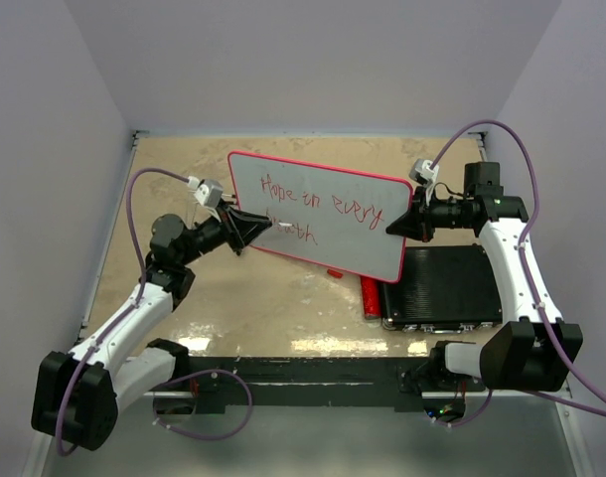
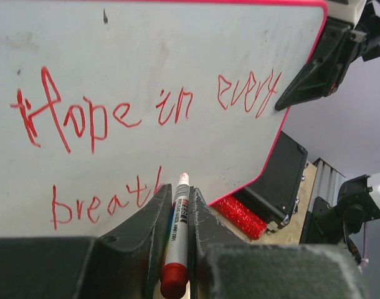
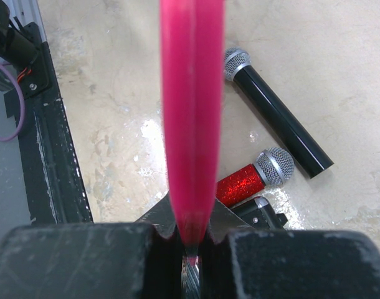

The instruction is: Write a sentence on the whiteboard

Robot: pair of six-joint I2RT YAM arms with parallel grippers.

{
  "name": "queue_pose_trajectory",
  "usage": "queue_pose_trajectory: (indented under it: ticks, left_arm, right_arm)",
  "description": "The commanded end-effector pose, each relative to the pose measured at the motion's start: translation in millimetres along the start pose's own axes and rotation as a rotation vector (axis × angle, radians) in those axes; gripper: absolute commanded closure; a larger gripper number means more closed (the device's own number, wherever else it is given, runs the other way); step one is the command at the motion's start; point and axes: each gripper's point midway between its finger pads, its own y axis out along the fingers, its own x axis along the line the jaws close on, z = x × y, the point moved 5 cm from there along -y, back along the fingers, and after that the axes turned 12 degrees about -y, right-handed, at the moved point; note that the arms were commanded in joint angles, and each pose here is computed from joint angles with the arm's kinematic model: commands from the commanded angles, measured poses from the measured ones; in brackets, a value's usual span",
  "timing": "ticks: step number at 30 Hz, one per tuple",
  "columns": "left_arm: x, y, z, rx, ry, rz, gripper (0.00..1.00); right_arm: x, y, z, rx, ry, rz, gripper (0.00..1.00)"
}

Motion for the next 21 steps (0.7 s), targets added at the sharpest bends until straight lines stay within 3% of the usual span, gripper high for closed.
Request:
queue_pose_trajectory:
  ticks: [1,21]
  left_arm:
    - [2,-8,10,0.038,0.007,-0.015,1.00]
    - [-20,-18,4,-0.007,0.018,0.063,1.00]
  right_arm:
    - [6,-2,-11,-0.019,-0.042,-0.007,1.00]
    - [8,-3,-12,-0.026,-0.041,-0.006,1.00]
